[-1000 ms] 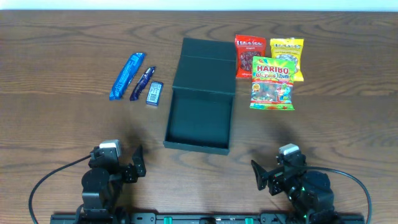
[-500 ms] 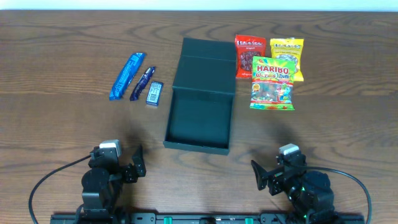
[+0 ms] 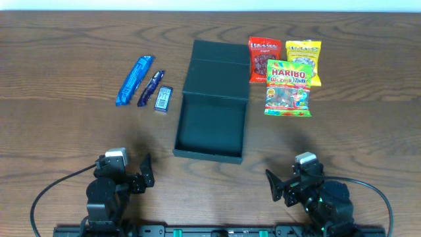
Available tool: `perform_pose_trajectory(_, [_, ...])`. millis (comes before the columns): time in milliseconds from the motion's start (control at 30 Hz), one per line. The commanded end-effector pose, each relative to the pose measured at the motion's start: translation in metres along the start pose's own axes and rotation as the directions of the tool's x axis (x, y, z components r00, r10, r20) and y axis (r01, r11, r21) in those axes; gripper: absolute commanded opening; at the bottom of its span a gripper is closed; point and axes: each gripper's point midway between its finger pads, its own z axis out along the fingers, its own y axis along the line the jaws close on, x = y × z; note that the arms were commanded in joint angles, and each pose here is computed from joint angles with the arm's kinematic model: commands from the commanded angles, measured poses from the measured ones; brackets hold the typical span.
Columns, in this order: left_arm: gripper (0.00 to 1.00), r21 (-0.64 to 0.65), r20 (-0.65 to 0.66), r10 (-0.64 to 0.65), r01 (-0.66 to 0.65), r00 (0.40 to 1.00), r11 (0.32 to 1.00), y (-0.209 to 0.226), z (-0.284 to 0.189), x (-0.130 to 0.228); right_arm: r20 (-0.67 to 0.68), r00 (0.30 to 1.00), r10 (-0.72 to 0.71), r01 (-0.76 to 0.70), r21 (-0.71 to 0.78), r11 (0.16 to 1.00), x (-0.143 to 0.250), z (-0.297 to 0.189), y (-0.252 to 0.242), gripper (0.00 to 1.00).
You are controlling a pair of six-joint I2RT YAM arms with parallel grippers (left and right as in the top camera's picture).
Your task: Pack container
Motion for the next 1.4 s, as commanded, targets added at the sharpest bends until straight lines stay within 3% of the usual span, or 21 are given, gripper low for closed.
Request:
perform_pose_trajectory(0, [0.95,-0.021,0.004,-0.007,0.007,1.0,1.0,0.004,0.002,0.001,0.003,1.0,0.0,0.0,-0.002,1.0,0.001,0.0,0.001,0.99])
perform_pose_trajectory(567, [0.95,-0.021,0.004,-0.007,0.007,1.0,1.0,0.004,0.002,0.001,0.01,1.0,-0.001,0.001,-0.002,1.0,-0.001,0.0,0.001,0.99])
perform_pose_trajectory(700, [0.95,-0.021,0.004,-0.007,0.007,1.0,1.0,0.004,0.002,0.001,0.033,0.999,0.029,-0.027,-0.063,0.998,-0.008,0.0,0.011,0.99])
perform_pose_trajectory(933, [0.95,-0.021,0.004,-0.007,0.007,1.0,1.0,0.004,0.002,0.001,0.106,0.947,0.304,-0.281,-0.189,0.941,-0.039,-0.005,0.027,0.99])
perform_pose_trajectory(1133, [0.95,-0.021,0.004,-0.007,0.007,1.0,1.0,0.004,0.002,0.001,0.077,0.8,0.595,-0.563,-0.247,0.789,-0.051,-0.007,0.029,0.99])
perform_pose_trajectory(1267, [0.95,-0.021,0.004,-0.007,0.007,1.0,1.0,0.004,0.002,0.001,0.032,0.734,0.679,-0.648,-0.266,0.713,-0.05,-0.008,0.032,0.99])
perform_pose_trajectory(1367, [0.95,-0.021,0.004,-0.007,0.007,1.0,1.0,0.004,0.002,0.001,-0.007,0.735,0.678,-0.649,-0.296,0.701,-0.049,-0.009,0.04,0.99])
